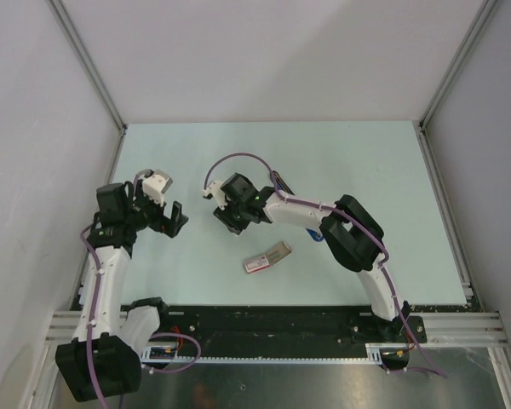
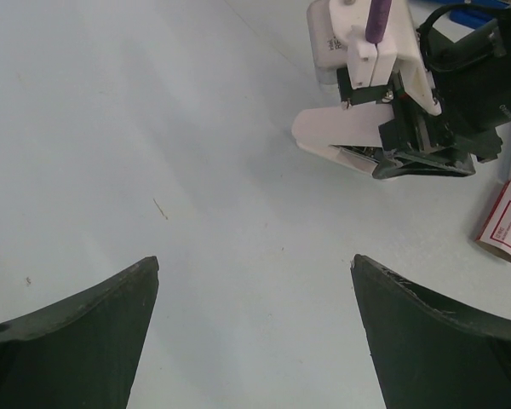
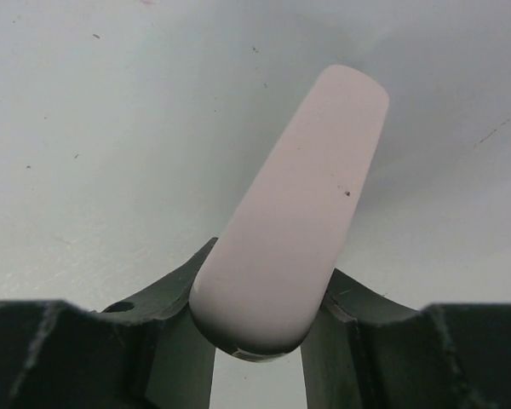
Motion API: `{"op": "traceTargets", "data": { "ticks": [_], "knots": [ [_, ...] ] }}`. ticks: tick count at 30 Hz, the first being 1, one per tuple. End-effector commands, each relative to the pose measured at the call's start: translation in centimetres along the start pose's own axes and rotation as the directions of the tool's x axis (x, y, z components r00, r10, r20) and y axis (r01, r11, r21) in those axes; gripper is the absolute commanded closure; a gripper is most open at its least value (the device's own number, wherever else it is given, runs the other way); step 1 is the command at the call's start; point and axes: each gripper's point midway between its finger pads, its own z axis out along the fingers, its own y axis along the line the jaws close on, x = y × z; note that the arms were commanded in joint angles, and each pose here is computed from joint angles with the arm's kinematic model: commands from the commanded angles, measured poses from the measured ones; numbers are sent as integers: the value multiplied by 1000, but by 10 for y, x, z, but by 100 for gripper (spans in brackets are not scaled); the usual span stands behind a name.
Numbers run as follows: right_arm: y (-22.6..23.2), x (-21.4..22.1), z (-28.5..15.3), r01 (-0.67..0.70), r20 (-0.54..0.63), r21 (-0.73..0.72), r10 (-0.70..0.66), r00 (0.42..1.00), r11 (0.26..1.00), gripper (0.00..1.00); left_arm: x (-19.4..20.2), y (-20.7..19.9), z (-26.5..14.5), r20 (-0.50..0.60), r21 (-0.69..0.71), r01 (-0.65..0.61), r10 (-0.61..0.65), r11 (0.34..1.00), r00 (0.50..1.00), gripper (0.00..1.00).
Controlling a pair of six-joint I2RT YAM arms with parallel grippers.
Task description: Load the staples into the stapler
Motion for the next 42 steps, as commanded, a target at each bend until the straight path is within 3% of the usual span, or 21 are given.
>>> {"op": "traceTargets", "data": {
  "ticks": [1, 31, 42],
  "knots": [
    [-6, -32, -16, 33, 71, 33, -35, 997, 999, 58, 5, -7, 5, 4, 62, -20, 20, 998, 1000, 1],
    [-7, -50, -38, 47, 106, 44, -52, 993, 998, 47, 9, -15, 7, 10, 96, -13, 13, 995, 1000, 1],
    [1, -59, -53, 2, 127, -13, 0, 992, 1000, 28, 9, -13, 6, 7, 86, -10, 10, 996, 1000, 1]
  ]
}}
